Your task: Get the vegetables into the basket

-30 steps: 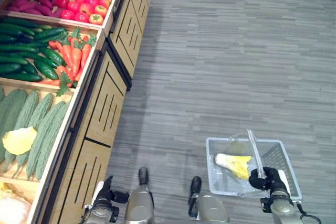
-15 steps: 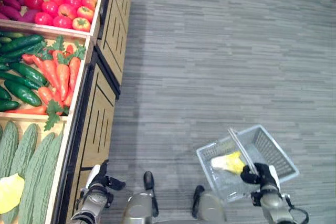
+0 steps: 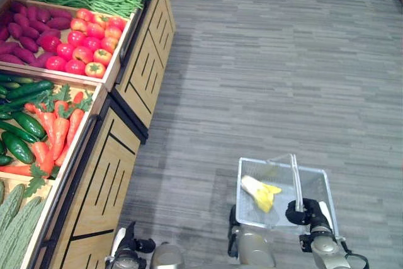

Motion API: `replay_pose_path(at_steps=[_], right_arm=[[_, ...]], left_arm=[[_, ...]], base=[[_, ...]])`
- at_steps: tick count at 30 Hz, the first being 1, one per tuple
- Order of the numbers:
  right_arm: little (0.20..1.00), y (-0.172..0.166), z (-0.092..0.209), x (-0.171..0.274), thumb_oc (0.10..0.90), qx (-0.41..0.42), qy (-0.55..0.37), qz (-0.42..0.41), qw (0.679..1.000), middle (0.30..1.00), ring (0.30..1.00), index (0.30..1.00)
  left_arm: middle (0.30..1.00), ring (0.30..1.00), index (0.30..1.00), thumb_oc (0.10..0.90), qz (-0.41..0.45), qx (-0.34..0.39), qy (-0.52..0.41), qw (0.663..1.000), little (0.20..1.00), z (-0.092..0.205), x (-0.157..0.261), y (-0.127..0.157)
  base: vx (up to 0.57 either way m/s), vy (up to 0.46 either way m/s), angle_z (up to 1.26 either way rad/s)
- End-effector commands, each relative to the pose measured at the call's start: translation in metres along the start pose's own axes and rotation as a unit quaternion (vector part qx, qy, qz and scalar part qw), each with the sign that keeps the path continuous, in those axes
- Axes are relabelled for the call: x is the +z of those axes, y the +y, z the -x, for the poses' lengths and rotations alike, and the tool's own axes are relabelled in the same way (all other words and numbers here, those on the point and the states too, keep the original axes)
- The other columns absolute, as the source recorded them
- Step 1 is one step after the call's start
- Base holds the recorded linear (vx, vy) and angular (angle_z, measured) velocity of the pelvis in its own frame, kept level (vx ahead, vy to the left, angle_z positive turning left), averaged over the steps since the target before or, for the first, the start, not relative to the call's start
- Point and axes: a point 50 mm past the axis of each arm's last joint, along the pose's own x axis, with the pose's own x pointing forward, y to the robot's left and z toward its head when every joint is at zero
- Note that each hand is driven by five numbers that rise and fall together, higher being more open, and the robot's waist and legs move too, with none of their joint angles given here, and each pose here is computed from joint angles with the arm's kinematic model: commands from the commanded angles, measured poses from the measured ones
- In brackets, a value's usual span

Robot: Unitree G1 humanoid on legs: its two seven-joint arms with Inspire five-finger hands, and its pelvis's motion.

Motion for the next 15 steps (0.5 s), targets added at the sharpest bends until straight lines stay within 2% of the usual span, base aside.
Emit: replay_pose_path(at_steps=[1,5,8,15], right_arm=[[0.300,-0.041,0.001,0.005,0.400,-0.072,-0.042,-0.025,0.996,0.300,0.300,0.300],[0.300,-0.042,0.002,0.005,0.400,-0.072,-0.044,-0.023,0.996,0.300,0.300,0.300],[0.300,-0.041,0.001,0.001,0.400,-0.073,-0.032,-0.008,0.997,0.300,0.300,0.300],[0.300,-0.030,-0.001,0.002,0.400,-0.064,-0.027,-0.015,0.997,0.300,0.300,0.300]], left_arm=[[1.000,1.000,1.000,0.900,0.007,0.022,-0.010,1.000,1.000,-0.005,0.012,0.013],[1.000,1.000,1.000,0.900,-0.013,0.020,-0.021,0.999,1.000,-0.006,0.018,0.014],[1.000,1.000,1.000,0.900,-0.057,0.024,-0.024,0.998,1.000,-0.006,0.017,0.014],[1.000,1.000,1.000,0.900,-0.100,0.024,-0.048,0.994,1.000,-0.008,0.023,0.022]], base=[[0.21,-0.162,0.76],[0.18,-0.036,0.46],[0.36,0.093,-0.02],[0.25,0.183,-0.15]])
